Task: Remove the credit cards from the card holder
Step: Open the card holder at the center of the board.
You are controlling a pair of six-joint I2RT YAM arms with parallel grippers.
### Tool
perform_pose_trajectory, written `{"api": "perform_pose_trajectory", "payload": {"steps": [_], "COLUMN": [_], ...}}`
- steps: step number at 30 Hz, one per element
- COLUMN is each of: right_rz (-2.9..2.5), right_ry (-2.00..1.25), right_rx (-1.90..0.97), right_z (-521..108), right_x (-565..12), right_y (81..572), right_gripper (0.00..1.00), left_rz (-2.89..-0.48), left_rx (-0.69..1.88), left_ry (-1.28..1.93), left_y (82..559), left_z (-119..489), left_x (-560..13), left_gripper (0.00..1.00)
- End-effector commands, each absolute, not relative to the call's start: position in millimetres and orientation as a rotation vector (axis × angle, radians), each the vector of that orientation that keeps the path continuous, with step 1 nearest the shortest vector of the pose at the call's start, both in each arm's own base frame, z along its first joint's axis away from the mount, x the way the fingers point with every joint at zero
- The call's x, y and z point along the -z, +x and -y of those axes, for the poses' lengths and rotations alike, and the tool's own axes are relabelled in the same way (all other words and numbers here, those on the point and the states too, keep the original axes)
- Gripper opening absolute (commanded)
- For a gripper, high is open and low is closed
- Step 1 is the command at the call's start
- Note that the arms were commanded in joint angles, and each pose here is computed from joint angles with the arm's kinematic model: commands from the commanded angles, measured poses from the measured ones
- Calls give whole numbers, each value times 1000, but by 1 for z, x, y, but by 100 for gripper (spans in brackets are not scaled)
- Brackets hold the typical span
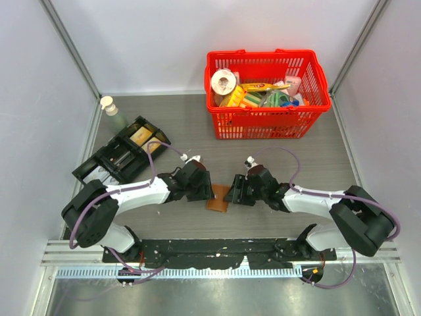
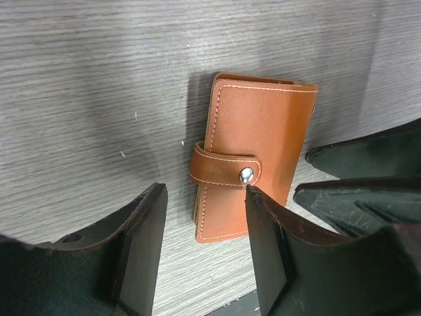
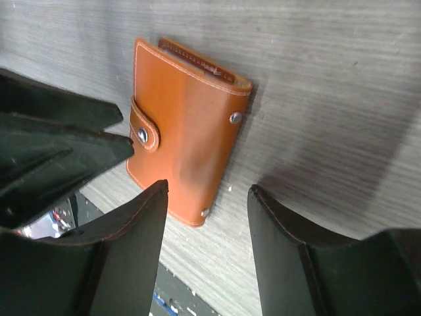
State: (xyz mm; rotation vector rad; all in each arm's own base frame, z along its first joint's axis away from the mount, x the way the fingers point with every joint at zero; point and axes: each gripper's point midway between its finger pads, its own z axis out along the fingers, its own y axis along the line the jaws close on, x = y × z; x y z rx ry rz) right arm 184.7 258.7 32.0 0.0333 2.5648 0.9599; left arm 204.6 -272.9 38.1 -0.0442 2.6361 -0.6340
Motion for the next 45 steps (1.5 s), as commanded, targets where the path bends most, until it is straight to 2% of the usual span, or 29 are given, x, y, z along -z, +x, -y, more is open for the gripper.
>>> {"api": "perform_pose_trajectory", "payload": {"steps": [1,5,13,19,23,30,33,35,39,45], "right_rz": [-2529,-2576,-2627,-2651,-2680,-2775,-2779,-2771,-2724,-2618], "right_ry": [189,247,261,228,186,85,61,47,18,58], "right_rx": [-972,-924,-889,-921,-922,-618,-588,-600,-655,-658], "right_z": [-262,-253,-247,-249,-253,-246,-249,-253,-262,-266], "right_x": [-26,-8,14,23,28,48,49,47,33,5], "right_y": [197,191,182,175,170,162,159,159,162,175], "right_gripper": [55,55,52,46,47,47,38,22,1,1], "left_rz": [-2648,-2673,-2722,-2726,-2744,-2759,-2750,-2739,-2719,-2622], "left_rx": [673,677,716,747,747,710,686,657,557,493], "left_ry": [-53,-87,-129,-167,-170,-172,-162,-149,-127,-43], "left_y": [199,191,176,172,170,170,172,175,182,193], "left_z": [281,281,279,280,281,279,275,273,261,264], "left_x": [-31,-15,3,11,16,25,24,21,15,-26], "left_gripper": [53,46,15,11,11,10,9,9,11,34]}}
